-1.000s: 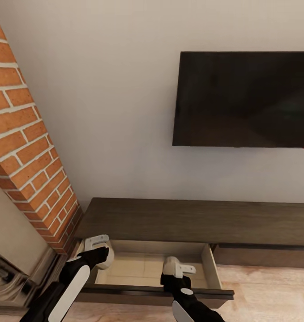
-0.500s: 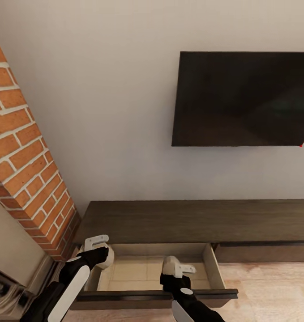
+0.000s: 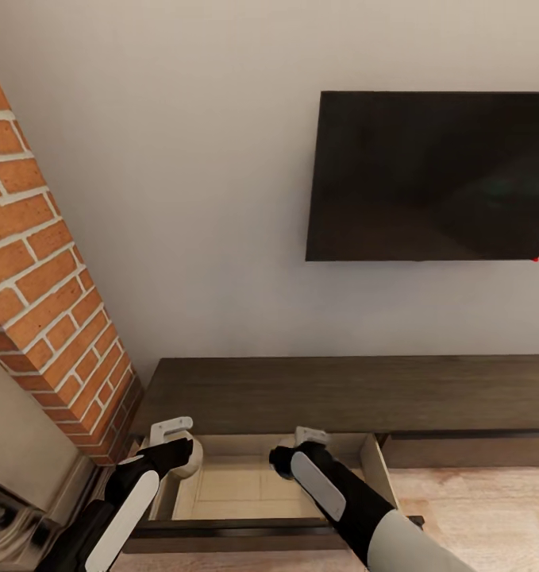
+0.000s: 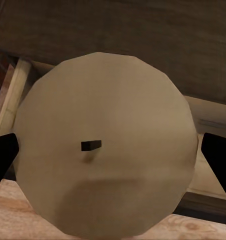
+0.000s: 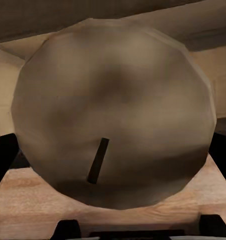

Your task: Place each of the two pumpkins and all three candles from the living room inside a cabinet in the living room (use any cabinet), then make sure every cabinet is closed, and position the cauldron so it is next to a table in the living room.

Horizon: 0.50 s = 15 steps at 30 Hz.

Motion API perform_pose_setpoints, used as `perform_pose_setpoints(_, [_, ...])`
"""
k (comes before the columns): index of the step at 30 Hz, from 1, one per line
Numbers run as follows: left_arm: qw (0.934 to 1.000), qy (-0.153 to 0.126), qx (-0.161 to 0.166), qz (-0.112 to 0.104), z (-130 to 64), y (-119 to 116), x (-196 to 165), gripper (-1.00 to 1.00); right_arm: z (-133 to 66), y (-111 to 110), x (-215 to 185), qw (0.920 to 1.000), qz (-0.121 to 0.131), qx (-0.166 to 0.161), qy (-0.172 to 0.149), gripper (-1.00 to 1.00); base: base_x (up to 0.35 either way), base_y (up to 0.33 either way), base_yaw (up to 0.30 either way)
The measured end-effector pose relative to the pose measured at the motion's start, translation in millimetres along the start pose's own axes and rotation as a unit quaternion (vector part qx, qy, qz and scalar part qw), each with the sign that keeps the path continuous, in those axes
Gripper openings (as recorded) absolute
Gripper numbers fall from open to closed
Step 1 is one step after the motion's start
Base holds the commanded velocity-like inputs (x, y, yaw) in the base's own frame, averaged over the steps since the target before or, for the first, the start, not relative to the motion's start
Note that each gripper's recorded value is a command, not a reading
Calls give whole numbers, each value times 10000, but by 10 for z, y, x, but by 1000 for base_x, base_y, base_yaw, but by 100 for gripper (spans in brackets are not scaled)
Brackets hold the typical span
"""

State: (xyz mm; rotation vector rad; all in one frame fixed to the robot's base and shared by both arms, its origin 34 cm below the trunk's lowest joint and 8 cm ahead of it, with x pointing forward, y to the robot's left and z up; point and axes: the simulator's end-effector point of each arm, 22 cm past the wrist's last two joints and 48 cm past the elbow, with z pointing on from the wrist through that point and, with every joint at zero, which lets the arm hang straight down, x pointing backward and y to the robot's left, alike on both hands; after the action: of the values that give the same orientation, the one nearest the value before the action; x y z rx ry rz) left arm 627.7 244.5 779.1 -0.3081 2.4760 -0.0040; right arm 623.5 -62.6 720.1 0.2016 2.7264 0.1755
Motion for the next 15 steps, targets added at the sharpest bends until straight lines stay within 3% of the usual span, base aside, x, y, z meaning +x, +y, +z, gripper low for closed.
perform_pose_setpoints(6, [10000, 77, 14, -19, 12, -8, 50, -100, -109, 96, -351, 9999, -133, -75, 9, -100, 0, 0, 0])
perform_pose_setpoints(11, [9998, 191, 40, -51, 42, -53, 122, -100, -124, 80, -331, 9992, -306, -56, 247, -100, 0, 0, 0])
perform_pose_setpoints(15, [9979, 594, 171, -186, 179, -448, 379, -100, -119, 50, -317, 9987, -386, -16, 335, -100, 0, 0, 0])
